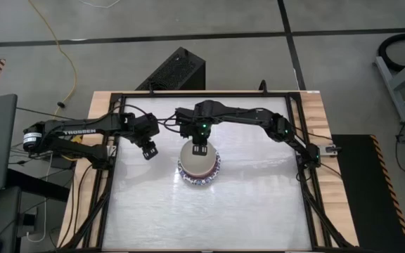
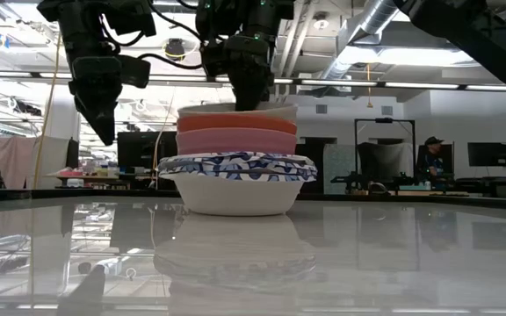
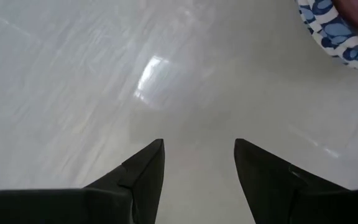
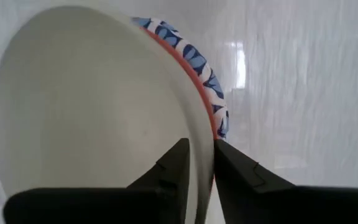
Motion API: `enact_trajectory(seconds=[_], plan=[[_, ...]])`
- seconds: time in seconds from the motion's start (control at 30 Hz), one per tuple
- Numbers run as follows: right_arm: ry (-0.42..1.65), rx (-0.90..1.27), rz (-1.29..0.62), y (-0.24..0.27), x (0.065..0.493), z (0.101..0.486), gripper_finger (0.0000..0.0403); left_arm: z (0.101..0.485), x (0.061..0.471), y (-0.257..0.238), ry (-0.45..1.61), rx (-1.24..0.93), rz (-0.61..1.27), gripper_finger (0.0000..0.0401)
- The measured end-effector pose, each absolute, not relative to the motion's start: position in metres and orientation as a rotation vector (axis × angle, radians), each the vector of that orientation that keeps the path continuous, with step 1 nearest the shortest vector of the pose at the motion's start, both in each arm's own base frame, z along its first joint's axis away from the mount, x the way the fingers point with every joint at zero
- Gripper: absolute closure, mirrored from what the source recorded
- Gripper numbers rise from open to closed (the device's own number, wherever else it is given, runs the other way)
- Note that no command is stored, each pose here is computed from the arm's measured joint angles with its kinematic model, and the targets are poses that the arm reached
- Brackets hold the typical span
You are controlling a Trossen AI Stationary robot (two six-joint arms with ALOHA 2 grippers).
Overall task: Nest bowls inside each other by size order
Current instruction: Stack the white bowl on top of the orange bowl, then return to Home Position
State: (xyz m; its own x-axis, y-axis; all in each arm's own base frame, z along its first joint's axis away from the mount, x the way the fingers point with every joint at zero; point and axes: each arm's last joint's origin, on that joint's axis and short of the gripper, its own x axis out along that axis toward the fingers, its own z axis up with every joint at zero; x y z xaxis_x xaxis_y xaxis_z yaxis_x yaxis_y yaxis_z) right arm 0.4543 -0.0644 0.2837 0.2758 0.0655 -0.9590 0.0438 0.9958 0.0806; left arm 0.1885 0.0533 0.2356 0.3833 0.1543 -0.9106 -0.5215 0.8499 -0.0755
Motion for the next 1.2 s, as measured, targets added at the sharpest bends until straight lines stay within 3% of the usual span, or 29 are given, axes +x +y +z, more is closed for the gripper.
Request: enact_trajectory(seconds=[0.17, 0.43, 0.73, 1.0, 1.2], plan=[[1.325, 0.098, 0.019, -0.067, 0.455, 0.277, 0.0282, 0.235, 0.187, 0.057, 1.121, -0.266, 0.47, 0.0218], [1.301, 0.098, 0.09, -0.07, 0.454, 0.279, 0.0227, 0.238, 0.179, 0.067, 1.119, -0.297, 0.494, 0.0218], [1.215, 0.145, 0.061, -0.09, 0.443, 0.305, 0.0216, 0.263, 0.16, 0.063, 0.943, -0.293, 0.542, 0.0218], [0.897, 0.202, 0.275, -0.085, 0.423, 0.371, 0.0232, 0.32, 0.145, 0.049, 0.373, -0.299, 0.277, 0.0218], [0.671, 0.136, 0.237, -0.078, 0.373, 0.444, 0.0243, 0.361, 0.122, 0.043, -0.016, -0.245, 0.302, 0.0218]])
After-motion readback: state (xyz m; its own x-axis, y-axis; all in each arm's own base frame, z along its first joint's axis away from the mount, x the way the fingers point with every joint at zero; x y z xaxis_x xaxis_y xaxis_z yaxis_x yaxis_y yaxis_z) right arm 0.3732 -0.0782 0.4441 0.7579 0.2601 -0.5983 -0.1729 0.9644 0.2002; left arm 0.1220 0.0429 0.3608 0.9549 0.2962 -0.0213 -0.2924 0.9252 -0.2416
